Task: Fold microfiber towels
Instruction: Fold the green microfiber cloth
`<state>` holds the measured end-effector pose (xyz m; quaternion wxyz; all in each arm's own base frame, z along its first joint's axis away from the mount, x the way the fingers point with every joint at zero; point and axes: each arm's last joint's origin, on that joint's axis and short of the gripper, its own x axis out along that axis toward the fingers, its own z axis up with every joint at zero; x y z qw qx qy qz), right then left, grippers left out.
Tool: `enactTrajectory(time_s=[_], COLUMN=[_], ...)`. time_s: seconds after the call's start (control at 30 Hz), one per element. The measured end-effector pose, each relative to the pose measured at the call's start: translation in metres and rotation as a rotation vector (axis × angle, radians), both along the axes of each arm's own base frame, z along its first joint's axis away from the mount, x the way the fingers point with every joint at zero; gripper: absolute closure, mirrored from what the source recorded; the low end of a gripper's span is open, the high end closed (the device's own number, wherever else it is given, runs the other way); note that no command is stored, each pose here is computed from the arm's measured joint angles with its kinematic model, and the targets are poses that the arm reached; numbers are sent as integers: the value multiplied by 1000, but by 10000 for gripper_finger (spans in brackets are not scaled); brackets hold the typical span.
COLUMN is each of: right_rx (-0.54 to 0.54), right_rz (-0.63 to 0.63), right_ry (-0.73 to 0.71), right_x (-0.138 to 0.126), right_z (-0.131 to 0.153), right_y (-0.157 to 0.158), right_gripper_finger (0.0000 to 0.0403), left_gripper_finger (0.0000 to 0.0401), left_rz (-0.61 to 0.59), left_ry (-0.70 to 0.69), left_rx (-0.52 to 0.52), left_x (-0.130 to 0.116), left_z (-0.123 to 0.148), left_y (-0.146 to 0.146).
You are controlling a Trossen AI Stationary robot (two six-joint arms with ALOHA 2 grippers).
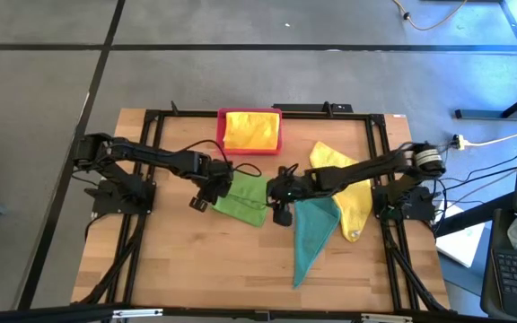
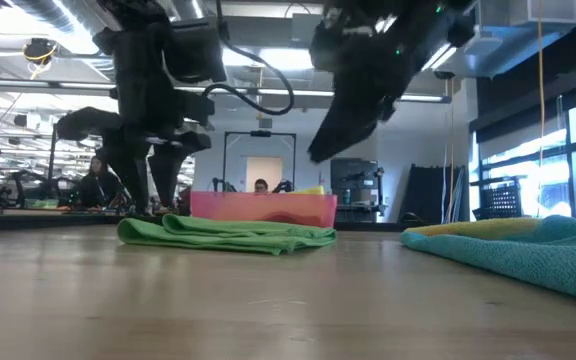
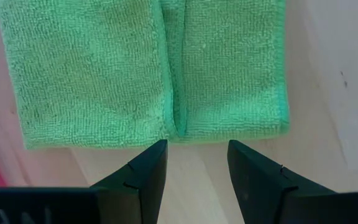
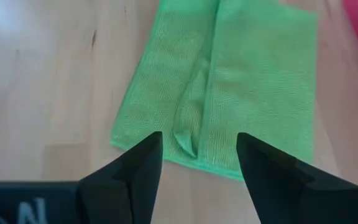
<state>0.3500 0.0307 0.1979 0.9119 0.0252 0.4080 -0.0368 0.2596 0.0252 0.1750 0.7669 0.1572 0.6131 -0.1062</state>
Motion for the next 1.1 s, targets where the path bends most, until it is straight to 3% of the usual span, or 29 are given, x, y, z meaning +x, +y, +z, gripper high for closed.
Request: enactTrajectory(time_s=[0.3, 0.47, 0.83, 1.1], right_rx=[-70, -72, -76, -153], right_rz=[120, 122, 121, 57], right_ry=[37, 82, 125, 95], right_x=[14, 14, 21, 23], right_z=[-32, -42, -70, -69], right_y=[4, 4, 4, 2], right_gripper_finger=[171, 152, 151, 151], left_gripper_finger=[238, 238, 238, 238], left_rz=[-30, -26, 0, 32], left_ry=[-122, -104, -176, -177], left_rx=[22, 21, 52, 56], left_x=[8, 2, 7, 6], left_z=[-4, -14, -13, -13], left_y=[1, 1, 6, 14])
